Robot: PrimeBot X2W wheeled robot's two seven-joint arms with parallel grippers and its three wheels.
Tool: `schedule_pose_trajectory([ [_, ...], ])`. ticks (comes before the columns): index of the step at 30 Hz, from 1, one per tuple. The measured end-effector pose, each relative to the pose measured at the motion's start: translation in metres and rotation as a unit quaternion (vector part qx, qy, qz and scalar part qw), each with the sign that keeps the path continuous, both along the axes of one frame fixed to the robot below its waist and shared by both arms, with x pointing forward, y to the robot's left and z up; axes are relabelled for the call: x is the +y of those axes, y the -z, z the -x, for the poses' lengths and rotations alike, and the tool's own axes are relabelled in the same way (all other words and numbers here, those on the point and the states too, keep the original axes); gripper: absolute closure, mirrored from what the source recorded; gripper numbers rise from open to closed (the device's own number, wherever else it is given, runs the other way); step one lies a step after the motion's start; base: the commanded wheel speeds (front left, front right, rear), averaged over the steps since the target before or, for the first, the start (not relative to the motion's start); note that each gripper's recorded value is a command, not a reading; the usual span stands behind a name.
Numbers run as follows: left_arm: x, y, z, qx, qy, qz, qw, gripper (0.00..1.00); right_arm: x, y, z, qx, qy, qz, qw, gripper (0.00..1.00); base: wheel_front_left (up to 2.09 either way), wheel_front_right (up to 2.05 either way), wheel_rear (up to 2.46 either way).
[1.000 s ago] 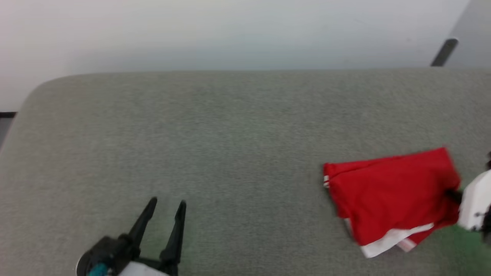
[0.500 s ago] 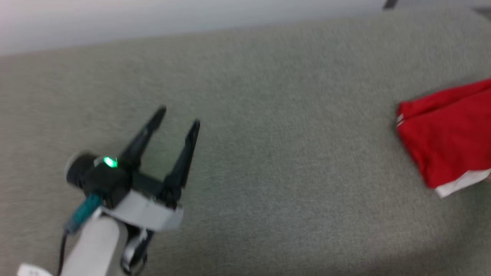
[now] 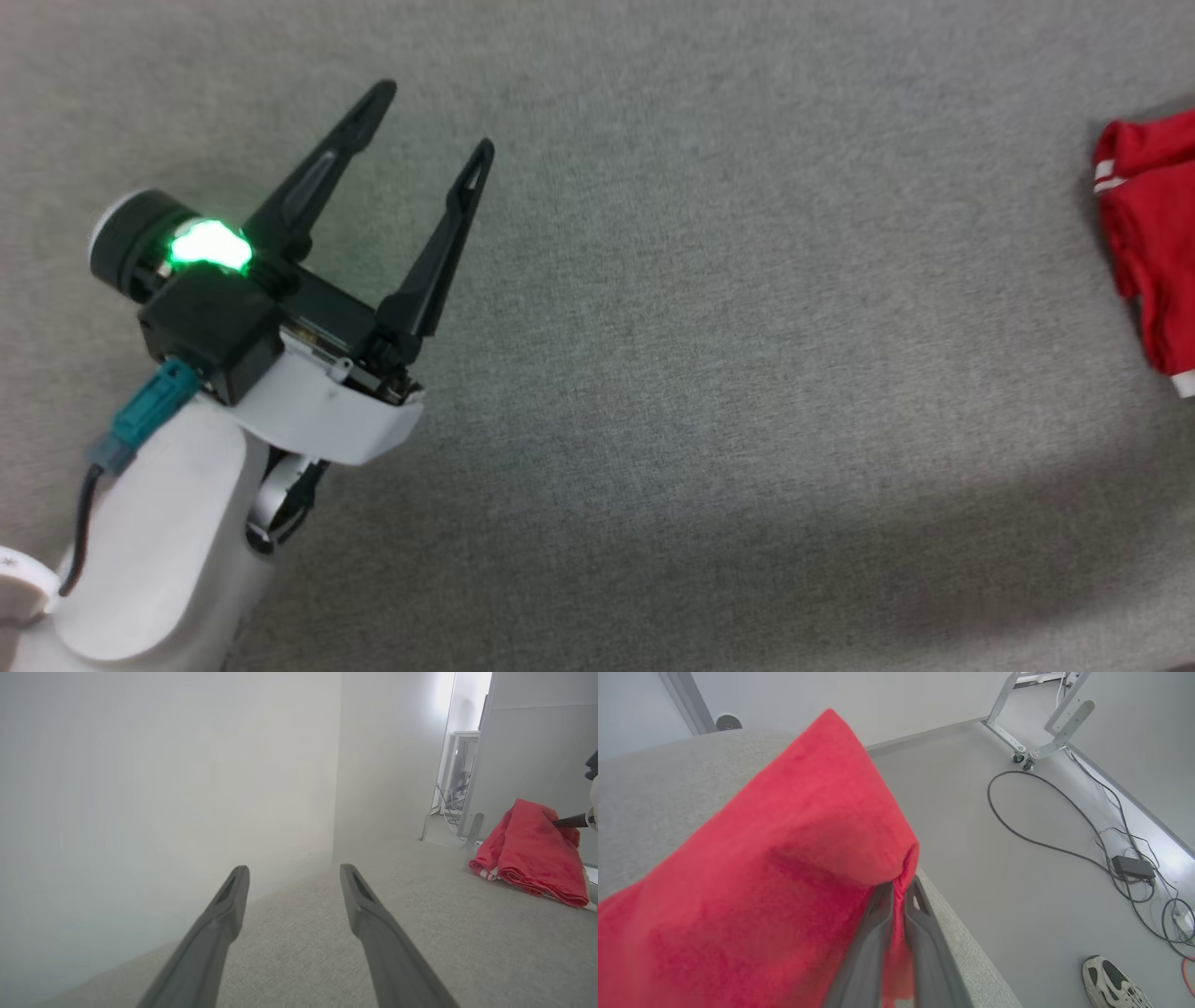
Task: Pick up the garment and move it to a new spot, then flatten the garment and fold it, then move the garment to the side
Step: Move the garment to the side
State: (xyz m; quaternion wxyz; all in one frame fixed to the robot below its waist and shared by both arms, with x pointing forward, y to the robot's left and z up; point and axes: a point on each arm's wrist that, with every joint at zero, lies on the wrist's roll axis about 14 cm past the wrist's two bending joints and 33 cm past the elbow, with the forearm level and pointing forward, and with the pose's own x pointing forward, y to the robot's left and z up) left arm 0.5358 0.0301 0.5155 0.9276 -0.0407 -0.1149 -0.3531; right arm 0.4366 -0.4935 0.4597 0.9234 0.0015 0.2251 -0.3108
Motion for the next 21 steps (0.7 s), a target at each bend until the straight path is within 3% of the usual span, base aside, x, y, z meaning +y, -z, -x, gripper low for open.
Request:
schedule_pose_trajectory([
  [8,0.001,0.039,-0.01,0.036,0.005,-0.007,0.999,0.0,-0.005,0.036,-0.005,0.04,0.014,0.02,0.999,1.0,0.0,0.0,0.0],
  [9,0.001,0.043,-0.01,0.042,0.004,-0.007,0.999,0.0,-0.006,0.041,-0.003,0.048,0.018,0.018,0.999,0.92,0.0,0.0,0.0],
  [11,0.004,0.047,-0.011,0.048,0.0,-0.007,0.999,0.0,-0.005,0.046,-0.003,0.054,0.02,0.017,0.998,0.18,0.0,0.0,0.0],
  [12,0.005,0.047,-0.011,0.049,-0.003,-0.007,0.999,0.0,-0.005,0.047,-0.004,0.054,0.021,0.017,0.998,0.0,0.0,0.0,0.0],
  [21,0.009,0.043,0.009,0.078,-0.027,0.01,0.997,0.0,0.005,0.031,-0.008,0.059,-0.015,0.042,0.997,0.0,0.0,0.0,0.0],
])
